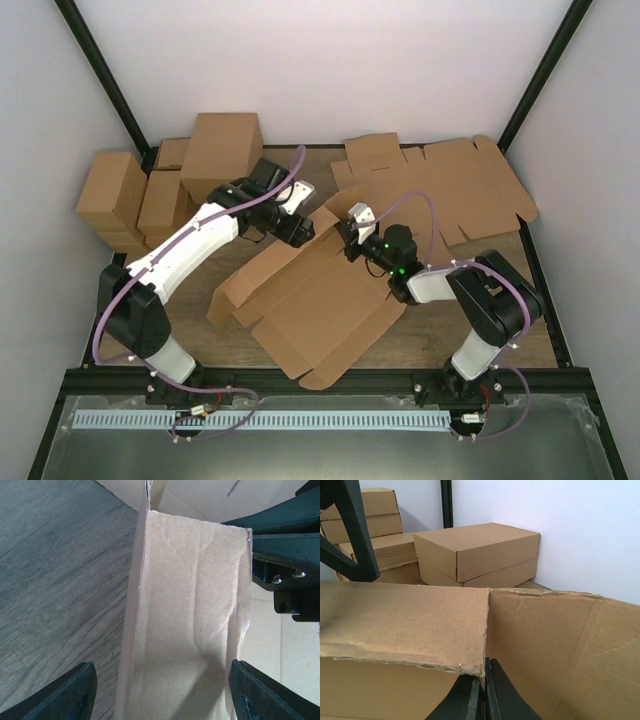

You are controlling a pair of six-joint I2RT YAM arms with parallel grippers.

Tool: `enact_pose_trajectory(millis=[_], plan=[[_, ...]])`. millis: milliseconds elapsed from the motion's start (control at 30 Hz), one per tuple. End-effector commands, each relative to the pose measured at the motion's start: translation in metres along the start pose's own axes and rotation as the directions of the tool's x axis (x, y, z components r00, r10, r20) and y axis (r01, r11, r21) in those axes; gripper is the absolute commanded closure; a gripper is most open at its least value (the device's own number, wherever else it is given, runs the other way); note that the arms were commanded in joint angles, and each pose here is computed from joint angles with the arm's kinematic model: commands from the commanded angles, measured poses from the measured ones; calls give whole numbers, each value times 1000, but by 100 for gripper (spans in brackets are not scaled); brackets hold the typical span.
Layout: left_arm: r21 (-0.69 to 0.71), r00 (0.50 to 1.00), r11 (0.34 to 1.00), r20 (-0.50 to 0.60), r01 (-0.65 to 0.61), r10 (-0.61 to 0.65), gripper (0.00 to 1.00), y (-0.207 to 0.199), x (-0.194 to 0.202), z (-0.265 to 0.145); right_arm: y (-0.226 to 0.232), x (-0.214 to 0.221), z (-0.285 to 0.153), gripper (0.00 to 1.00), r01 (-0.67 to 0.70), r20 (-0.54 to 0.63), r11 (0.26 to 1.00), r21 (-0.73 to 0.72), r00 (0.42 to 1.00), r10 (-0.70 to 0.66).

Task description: Fold the paper box

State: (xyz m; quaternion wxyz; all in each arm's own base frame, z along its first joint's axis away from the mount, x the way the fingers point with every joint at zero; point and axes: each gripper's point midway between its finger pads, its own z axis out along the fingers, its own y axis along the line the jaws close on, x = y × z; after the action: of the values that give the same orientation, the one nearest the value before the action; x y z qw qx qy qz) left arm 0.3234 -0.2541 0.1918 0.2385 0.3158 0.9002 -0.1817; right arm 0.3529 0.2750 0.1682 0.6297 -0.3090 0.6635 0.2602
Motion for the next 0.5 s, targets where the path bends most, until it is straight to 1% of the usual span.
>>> enact_pose_trajectory(millis=[0,100,167,267,333,467], plan=[[-26,1000,999,6,-24,24,25,5,-8,-2,7,17,3,97,-38,-32,999,-9,999,38],[-23,1000,999,-4,-26,26,25,5,-7,1,6,18,4,97,-42,-31,999,-5,999,42],[7,999,999,-6,-32,32,25,0,-7,2,7,20,5,97,-46,-34,999,-6,998,46],[85,999,995,0,-45,46,18,-13,-9,3,8,23,6,97,-49,-35,999,-7,998,49],[119,999,991,3,-54,54,18,-19,-10,1,8,23,6,97,-48,-35,999,-4,998,48],[96,998,994,-16,-52,54,18,-14,-9,6,8,25,7,97,-48,-37,999,-4,998,48]])
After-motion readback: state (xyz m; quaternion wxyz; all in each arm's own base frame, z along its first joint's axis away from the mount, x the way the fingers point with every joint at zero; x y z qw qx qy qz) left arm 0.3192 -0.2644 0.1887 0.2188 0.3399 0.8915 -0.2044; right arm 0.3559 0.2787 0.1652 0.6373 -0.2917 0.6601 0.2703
